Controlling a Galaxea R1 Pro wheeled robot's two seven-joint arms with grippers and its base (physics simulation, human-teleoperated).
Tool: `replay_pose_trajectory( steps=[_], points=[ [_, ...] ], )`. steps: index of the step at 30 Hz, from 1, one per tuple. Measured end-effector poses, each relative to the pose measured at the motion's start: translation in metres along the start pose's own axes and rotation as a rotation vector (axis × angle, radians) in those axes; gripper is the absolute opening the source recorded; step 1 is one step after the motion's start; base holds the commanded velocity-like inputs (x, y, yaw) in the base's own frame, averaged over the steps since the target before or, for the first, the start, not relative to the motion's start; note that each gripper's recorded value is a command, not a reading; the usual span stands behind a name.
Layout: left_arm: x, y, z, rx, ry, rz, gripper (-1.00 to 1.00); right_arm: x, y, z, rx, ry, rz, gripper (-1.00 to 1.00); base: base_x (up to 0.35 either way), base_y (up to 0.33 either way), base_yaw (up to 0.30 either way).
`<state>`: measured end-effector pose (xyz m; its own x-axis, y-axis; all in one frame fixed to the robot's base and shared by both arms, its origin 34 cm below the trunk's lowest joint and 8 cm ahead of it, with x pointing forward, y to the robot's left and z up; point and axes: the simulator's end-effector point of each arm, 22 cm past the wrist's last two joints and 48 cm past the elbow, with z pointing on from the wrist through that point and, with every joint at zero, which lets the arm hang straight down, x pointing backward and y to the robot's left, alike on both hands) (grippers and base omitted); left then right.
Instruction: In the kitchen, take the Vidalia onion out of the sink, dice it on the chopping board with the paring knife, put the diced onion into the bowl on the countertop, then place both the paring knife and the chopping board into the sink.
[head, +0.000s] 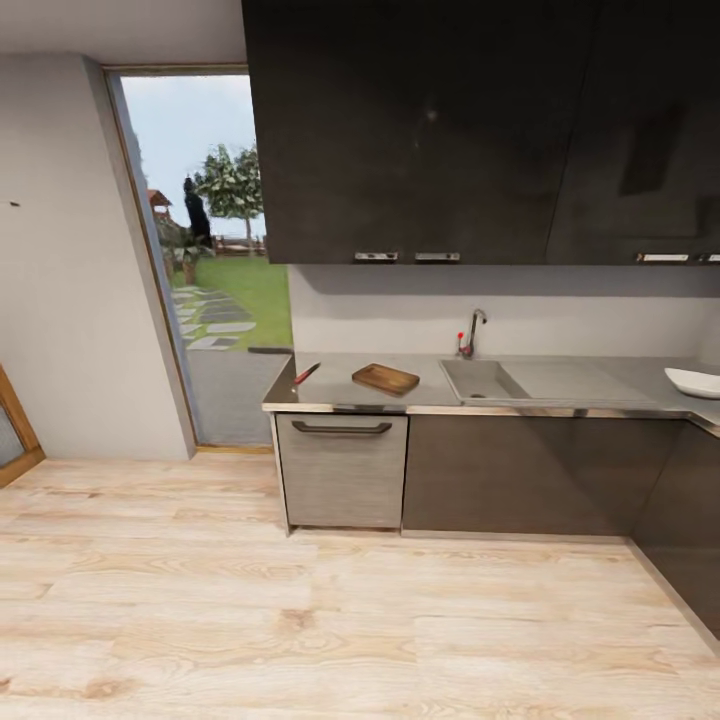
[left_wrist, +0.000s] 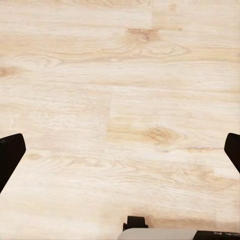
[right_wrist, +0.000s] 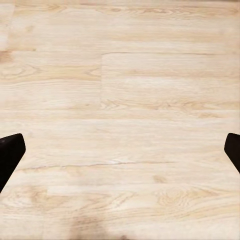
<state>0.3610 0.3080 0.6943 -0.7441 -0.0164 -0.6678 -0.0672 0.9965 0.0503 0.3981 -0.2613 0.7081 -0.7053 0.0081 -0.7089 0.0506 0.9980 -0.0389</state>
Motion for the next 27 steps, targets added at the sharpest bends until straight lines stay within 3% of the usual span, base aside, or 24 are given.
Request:
replay_pose_trajectory(
  steps=[27],
  points=[
    [-0.0001,-0.0001,-0.0007,0.0,0.0,0.0,1.0,-0.0001,0.0003,-0.0007,-0.001,0.0,-0.001,1.0,0.0,0.0,0.0]
  ],
)
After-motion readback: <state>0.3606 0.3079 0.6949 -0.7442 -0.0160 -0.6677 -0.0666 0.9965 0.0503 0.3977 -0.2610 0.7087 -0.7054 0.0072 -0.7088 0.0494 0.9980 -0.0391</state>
